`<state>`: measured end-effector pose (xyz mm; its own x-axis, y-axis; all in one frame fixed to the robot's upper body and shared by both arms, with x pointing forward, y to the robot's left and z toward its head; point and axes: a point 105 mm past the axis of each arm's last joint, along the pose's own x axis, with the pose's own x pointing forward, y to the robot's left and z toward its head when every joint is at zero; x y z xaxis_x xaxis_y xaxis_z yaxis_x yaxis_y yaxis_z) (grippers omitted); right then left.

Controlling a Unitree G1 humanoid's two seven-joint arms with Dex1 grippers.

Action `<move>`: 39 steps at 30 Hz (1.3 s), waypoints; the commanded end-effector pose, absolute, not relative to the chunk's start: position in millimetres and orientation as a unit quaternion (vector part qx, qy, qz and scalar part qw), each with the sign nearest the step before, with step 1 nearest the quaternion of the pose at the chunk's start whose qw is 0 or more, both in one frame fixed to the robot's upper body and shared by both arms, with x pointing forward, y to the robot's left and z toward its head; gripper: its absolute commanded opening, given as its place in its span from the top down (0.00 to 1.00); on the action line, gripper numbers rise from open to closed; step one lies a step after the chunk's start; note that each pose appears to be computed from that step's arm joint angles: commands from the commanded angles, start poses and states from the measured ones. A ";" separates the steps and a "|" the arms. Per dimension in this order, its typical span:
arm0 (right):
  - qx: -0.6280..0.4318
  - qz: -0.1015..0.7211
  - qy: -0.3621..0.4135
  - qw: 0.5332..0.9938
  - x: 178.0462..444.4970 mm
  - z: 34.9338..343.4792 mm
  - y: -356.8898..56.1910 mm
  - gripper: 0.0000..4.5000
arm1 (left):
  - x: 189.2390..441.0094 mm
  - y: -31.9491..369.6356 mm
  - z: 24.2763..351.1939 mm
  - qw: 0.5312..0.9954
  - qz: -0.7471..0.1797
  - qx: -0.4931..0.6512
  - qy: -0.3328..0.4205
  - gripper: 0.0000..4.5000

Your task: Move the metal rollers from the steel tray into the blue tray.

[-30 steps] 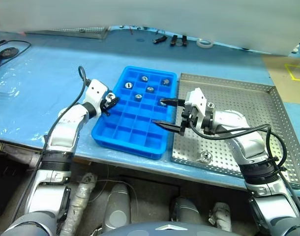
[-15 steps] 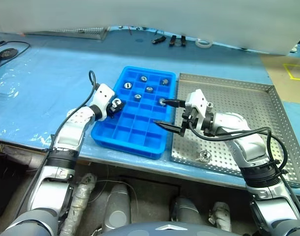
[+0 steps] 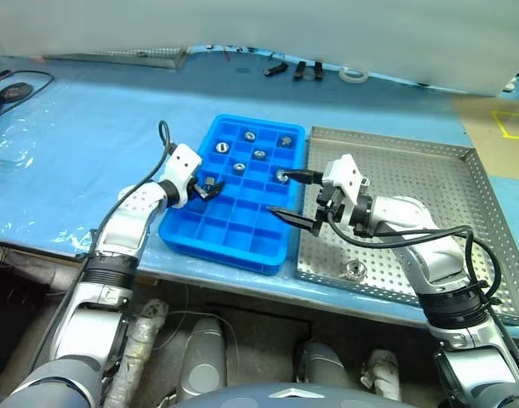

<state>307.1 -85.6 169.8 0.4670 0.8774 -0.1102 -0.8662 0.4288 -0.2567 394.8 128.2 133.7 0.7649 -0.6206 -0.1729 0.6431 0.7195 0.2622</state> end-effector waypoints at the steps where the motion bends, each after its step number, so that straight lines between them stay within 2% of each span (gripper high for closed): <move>1: -0.148 0.492 -0.049 0.856 304.3 189.4 -96.7 0.00 | 393.0 98.6 170.3 0.905 -0.403 0.137 -0.024 0.01; 6: -0.160 0.428 -0.046 0.888 300.8 196.0 -127.2 0.00 | 396.9 69.2 172.7 0.869 -0.475 0.140 -0.022 0.01; 9: -0.165 0.384 -0.039 0.908 292.0 195.2 -146.6 0.00 | 391.0 44.4 172.0 0.829 -0.541 0.140 -0.018 0.01; 11: -0.169 0.356 -0.034 0.919 285.1 193.6 -157.4 0.00 | 379.9 26.9 168.9 0.789 -0.597 0.145 -0.012 0.01; 15: -0.175 0.290 -0.023 0.941 265.5 190.9 -179.7 0.00 | 342.9 -12.5 167.6 0.670 -0.728 0.144 -0.013 0.01; 21: -0.168 0.215 -0.017 0.962 240.0 187.3 -196.7 0.00 | 320.5 -48.0 145.2 0.556 -0.796 0.239 -0.014 0.01; 26: -0.158 0.182 -0.007 0.971 223.1 179.5 -198.7 0.00 | 320.8 -61.3 120.4 0.512 -0.793 0.330 -0.007 0.01; 31: -0.154 0.162 -0.001 0.975 215.2 174.9 -200.0 0.00 | 318.8 -67.3 110.0 0.500 -0.794 0.347 0.004 0.01; 34: -0.151 0.157 0.001 0.976 212.0 172.8 -200.0 0.00 | 321.2 -69.5 102.4 0.508 -0.781 0.362 0.008 0.01; 39: -0.150 0.152 0.005 0.977 208.9 170.0 -200.7 0.00 | 316.2 -65.6 95.3 0.488 -0.792 0.366 0.016 0.01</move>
